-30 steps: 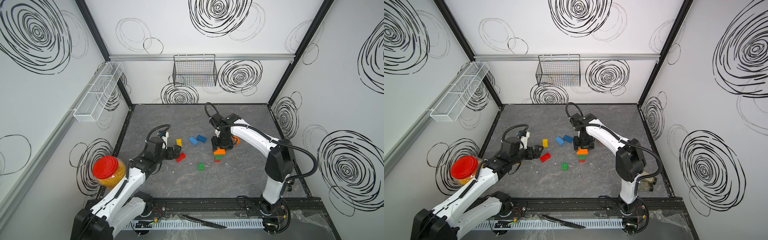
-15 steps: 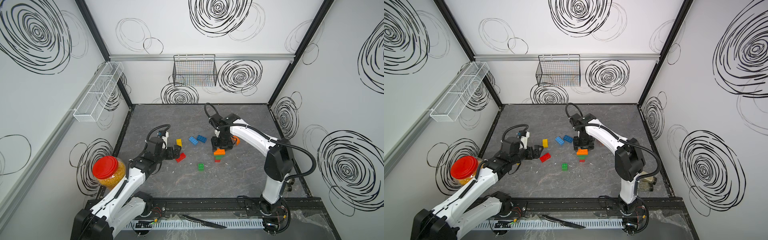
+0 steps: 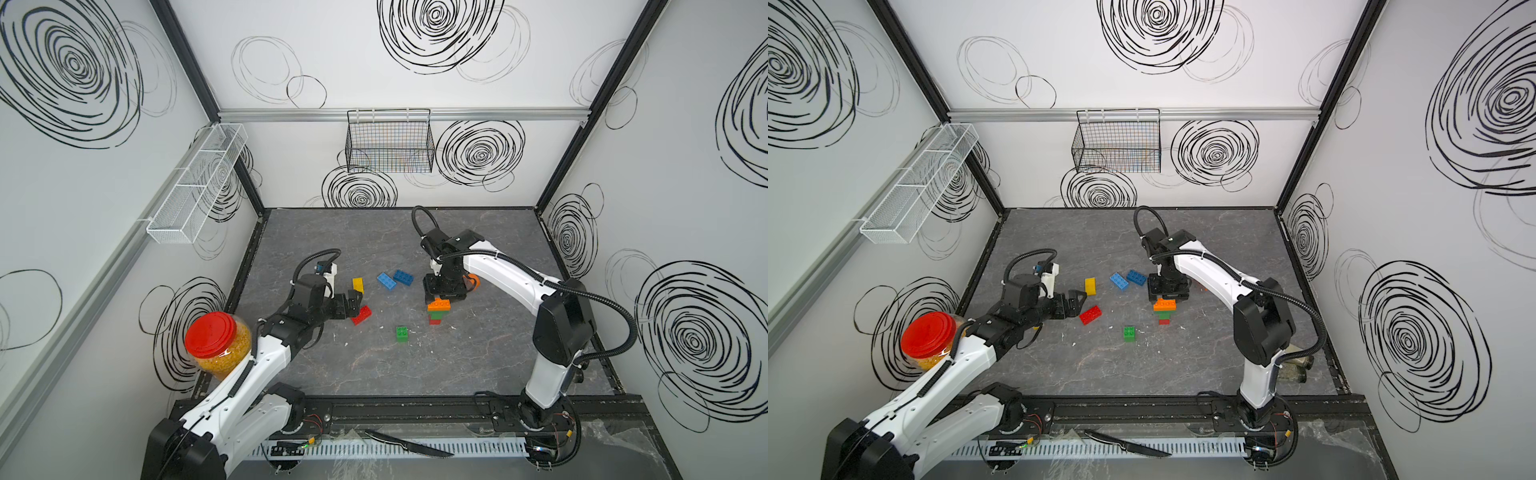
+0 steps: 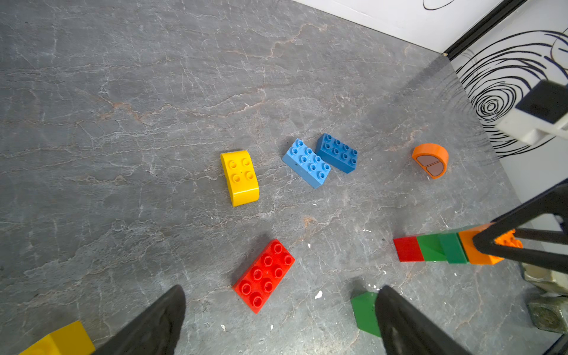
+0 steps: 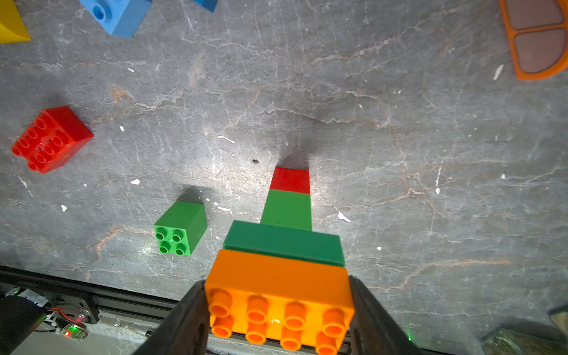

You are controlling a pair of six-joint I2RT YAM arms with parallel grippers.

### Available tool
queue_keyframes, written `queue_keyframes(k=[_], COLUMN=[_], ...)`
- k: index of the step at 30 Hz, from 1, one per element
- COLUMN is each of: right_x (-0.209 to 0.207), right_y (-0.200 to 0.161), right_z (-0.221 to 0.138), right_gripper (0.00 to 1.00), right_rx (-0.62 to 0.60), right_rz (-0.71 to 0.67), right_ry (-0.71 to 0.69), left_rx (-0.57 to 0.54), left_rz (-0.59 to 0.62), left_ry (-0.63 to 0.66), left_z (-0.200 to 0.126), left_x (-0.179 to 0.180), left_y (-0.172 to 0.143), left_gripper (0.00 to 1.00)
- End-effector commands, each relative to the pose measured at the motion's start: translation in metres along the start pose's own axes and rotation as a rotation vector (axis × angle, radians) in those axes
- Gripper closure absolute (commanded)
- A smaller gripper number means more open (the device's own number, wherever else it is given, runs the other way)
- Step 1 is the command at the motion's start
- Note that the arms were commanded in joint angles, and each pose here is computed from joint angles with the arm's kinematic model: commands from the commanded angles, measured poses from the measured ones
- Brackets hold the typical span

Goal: Assemble an ice cream with lego
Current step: Assemble the lego brick with the lego brick.

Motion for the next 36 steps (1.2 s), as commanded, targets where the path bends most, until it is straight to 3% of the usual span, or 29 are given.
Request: queue_keyframes(k=[1, 10, 18, 23, 29, 36], right_x=[-0.018, -0.026, -0.025, -0.025, -0.037, -0.034], right_y=[-0.018, -0.031, -0.036, -0.034, -0.043, -0.04], right_z=[0.033, 0.058, 0.08, 0.086, 0.094, 0.083], right_gripper=[0.6, 0.64, 0.69, 0.71, 0.73, 0.69], right_rx=[0.126, 0.226, 0.26, 0.254, 0.285, 0.258], right_rz=[0.005, 0.001, 0.033, 0.055, 0.034, 0.025], right_ry=[-0.09, -0.155, -0.116, -0.084, -0.169, -0.163], left_rx=[-0.033, -0.031, -0.032, -0.037, -0.037, -0.038], left_rz=[0.006, 0.006, 0.007, 0.007, 0.007, 0.007], left_ry=[-0.006, -0.008, -0.012, -0.012, -0.013, -0.013], left_z=[-0.005, -0.005, -0.006, -0.007, -0.007, -0.007], left_x=[-0.004, -0.004, -0.004, -0.005, -0.005, -0.005], left_y=[0.01, 0.01, 0.01, 0.011, 0.011, 0.011], left_gripper=[0.01, 0.01, 0.01, 0.01, 0.01, 0.01])
Point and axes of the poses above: each gripper's point midway between its finger pads, its own z axis out along the fingers, its own x axis along the line the jaws close on, y = z × x, the point moved 1 cm from there along -z, back along the fingers, and after that the axes turned 13 degrees about -z, right-handed, at the moved point
